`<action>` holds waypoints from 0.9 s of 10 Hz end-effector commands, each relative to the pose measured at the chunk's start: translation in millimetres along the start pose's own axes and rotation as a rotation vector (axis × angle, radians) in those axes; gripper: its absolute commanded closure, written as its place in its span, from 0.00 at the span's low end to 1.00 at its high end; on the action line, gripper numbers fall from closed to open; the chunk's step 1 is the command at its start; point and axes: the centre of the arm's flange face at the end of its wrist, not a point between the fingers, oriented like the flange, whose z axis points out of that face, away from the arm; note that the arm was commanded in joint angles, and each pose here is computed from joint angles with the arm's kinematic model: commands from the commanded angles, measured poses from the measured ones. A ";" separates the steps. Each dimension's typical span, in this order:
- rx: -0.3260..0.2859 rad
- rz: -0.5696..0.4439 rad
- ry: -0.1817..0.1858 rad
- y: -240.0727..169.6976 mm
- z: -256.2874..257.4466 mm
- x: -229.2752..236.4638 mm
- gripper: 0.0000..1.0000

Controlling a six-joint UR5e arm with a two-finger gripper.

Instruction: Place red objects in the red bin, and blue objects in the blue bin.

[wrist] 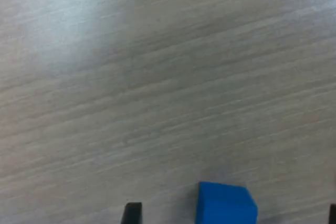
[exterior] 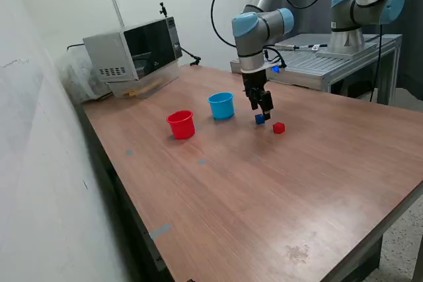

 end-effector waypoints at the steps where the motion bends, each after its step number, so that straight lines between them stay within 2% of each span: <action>1: 0.011 0.000 -0.002 -0.2 6.9 0.1 1.00; 7: 0.012 -0.011 0.001 3.0 4.0 0.1 1.00; 9: -0.043 -0.012 0.013 14.6 -46.3 1.0 1.00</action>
